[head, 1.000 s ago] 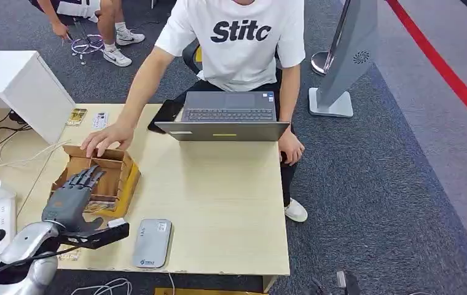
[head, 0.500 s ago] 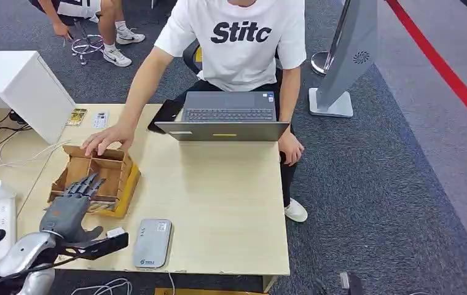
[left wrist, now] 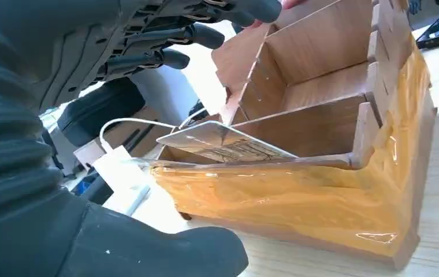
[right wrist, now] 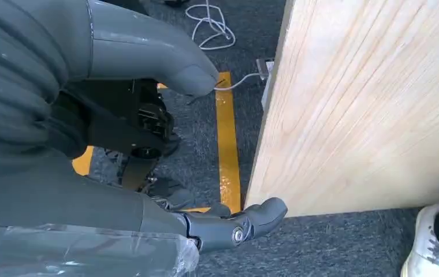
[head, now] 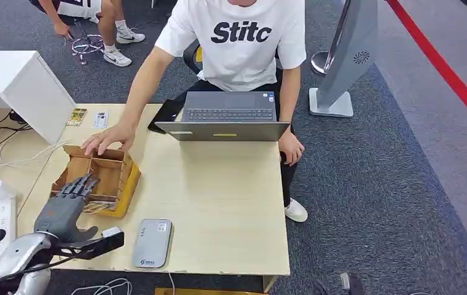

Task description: Pass the card to the sensor for recognition and then transmit it.

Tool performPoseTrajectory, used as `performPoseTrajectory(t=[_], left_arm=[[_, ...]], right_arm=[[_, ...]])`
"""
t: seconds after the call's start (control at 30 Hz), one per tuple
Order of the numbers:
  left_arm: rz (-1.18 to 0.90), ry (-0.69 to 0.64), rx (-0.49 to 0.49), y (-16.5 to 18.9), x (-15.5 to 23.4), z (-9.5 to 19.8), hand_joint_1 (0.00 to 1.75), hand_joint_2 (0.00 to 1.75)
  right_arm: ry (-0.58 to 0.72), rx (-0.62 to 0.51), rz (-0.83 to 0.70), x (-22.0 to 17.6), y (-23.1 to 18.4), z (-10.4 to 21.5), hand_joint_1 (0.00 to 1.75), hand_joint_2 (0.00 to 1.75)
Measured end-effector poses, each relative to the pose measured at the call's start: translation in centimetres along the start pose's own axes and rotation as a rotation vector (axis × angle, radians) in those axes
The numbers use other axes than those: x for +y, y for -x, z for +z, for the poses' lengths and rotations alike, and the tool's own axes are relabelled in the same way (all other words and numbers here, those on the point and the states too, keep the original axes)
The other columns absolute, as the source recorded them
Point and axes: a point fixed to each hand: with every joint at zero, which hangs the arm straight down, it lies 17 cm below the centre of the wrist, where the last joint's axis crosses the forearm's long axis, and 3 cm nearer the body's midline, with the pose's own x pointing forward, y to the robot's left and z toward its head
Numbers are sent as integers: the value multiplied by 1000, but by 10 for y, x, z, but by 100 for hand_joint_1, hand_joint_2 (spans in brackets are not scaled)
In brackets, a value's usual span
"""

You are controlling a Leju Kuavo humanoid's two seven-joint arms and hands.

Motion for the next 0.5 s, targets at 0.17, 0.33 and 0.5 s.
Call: performPoseTrajectory(t=[0.17,0.33,0.5], left_arm=[[-26,-21,56,14,8,-2,0,175],[-32,-49,93,31,20,-8,0,175],[-27,-57,103,33,22,-12,0,175]], right_arm=[[-8,9,9,1,1,1,0,175],[-11,9,11,1,1,0,0,175],[-14,9,11,2,1,1,0,175]])
